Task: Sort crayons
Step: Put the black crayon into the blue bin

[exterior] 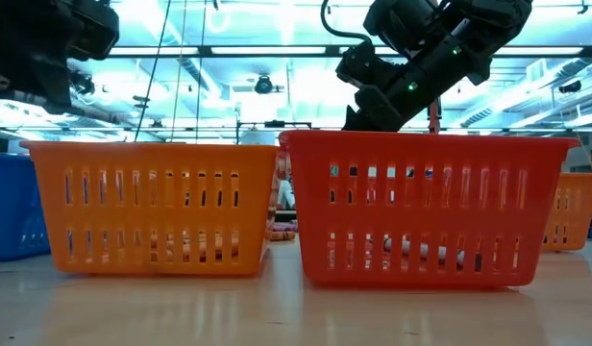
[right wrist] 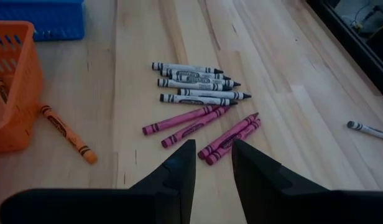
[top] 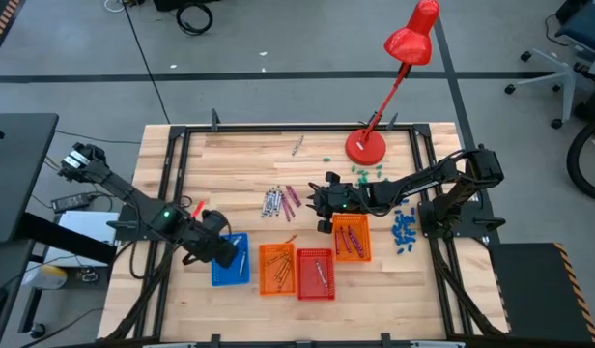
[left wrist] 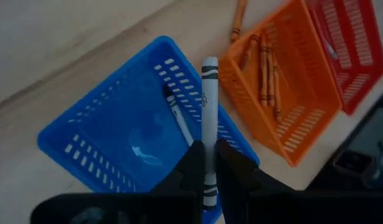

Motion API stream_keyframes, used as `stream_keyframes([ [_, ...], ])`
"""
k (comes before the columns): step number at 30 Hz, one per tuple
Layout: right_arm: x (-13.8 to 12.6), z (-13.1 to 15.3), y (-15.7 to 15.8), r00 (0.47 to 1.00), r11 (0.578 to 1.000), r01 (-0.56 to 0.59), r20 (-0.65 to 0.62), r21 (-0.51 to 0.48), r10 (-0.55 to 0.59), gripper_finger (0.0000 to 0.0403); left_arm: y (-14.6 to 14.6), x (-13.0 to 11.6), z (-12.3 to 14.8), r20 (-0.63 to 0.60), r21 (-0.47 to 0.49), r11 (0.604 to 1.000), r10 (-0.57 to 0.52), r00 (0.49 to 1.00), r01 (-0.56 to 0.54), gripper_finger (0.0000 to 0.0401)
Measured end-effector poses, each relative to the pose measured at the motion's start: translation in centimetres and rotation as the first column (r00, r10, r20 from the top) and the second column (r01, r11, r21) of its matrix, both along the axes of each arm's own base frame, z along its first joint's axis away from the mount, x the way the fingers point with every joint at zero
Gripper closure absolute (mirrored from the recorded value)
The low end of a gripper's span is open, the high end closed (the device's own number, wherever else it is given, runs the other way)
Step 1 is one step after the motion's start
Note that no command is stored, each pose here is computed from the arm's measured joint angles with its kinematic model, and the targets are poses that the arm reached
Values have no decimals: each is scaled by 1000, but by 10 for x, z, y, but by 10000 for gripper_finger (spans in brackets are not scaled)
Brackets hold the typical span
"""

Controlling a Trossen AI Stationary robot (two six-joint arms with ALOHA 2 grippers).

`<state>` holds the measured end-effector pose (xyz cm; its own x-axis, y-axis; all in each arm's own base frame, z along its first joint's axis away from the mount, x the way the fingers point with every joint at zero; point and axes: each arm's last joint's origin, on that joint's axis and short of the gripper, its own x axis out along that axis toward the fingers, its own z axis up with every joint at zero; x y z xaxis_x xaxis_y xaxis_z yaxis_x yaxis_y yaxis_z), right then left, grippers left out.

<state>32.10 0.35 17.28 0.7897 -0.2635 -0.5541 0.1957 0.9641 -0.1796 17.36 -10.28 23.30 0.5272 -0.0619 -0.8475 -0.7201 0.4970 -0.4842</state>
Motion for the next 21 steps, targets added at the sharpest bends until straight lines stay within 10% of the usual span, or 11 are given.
stream_keyframes([
  [10, 0, 0, 0, 1000, 1000, -8, -6, -6, 8, 293, 0, -9, -6, -80, 9, 990, 144, 986, -143, 336],
  [21, 0, 0, 0, 1000, 1000, -11, -8, -10, 11, 293, 7, -2, 16, 9, 67, 996, 50, 999, -51, 261],
])
